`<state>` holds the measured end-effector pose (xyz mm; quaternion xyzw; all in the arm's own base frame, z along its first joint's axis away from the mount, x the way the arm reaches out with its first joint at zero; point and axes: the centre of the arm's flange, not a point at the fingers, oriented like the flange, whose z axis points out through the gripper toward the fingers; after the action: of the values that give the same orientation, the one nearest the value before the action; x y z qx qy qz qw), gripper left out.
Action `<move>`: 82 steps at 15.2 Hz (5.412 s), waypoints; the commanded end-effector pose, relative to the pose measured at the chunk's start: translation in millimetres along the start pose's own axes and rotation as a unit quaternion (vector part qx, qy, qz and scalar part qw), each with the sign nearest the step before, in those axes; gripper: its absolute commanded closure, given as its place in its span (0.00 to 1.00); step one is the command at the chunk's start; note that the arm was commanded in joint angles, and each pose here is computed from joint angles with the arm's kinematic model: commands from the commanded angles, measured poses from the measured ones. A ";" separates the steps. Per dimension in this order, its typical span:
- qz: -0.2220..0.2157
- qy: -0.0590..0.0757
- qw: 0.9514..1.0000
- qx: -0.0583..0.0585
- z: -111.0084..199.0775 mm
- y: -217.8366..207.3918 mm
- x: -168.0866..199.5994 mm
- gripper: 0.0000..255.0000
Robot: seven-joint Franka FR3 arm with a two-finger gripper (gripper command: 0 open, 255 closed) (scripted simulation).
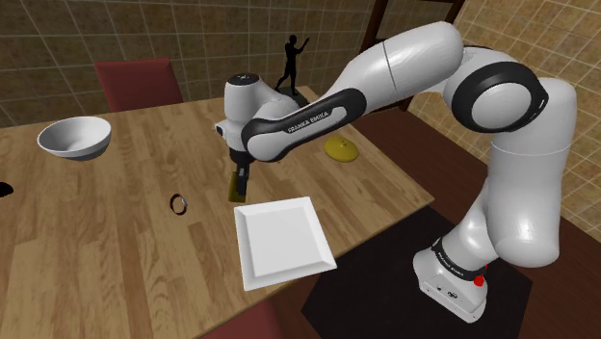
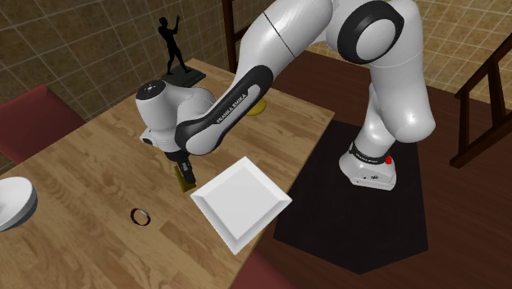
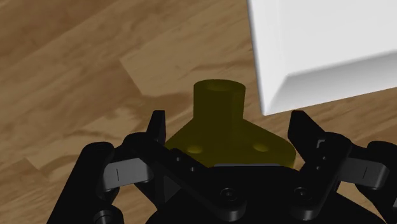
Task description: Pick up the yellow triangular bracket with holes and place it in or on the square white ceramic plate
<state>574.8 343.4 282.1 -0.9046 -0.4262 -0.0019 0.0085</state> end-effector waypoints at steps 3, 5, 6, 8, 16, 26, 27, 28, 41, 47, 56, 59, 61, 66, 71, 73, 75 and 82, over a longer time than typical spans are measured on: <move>0.000 0.000 1.000 0.000 19.6 -0.1 -0.6 0.00; 0.000 0.000 1.000 0.000 19.6 -0.1 -0.6 0.00; 0.000 0.000 1.000 0.000 19.6 -0.1 -0.6 0.00; 0.000 0.000 1.000 0.000 19.6 -0.1 -0.6 0.00; 0.000 0.000 1.000 0.000 19.6 -0.1 -0.6 1.00; 0.000 0.000 1.000 0.000 -12.0 -0.5 -0.2 1.00; 0.000 0.000 1.000 0.000 -17.3 -0.6 -0.2 1.00; 0.000 0.000 1.000 0.000 -22.6 -0.7 -0.1 1.00; 0.000 0.000 1.000 0.000 -74.5 -28.5 -28.2 1.00; 0.000 0.000 1.000 0.000 -81.3 -82.7 -85.6 1.00; 0.000 0.000 1.000 0.000 -72.7 -141.0 -147.5 1.00; 0.000 0.000 1.000 0.000 -56.9 -140.8 -147.7 1.00; 0.000 0.000 1.000 0.000 -46.3 -140.6 -147.8 1.00; 0.000 0.000 1.000 0.000 -19.9 -140.3 -148.1 1.00; 0.000 0.000 1.000 0.000 -0.8 -140.0 -148.3 1.00; 0.000 0.000 1.000 0.000 -0.8 -140.0 -148.3 1.00; 0.000 0.000 1.000 0.000 -0.8 -140.0 -148.3 1.00; 0.000 0.000 1.000 0.000 -0.8 -140.0 -148.2 0.00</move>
<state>372.4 318.2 283.2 -0.9045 -0.4264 -0.0020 0.0085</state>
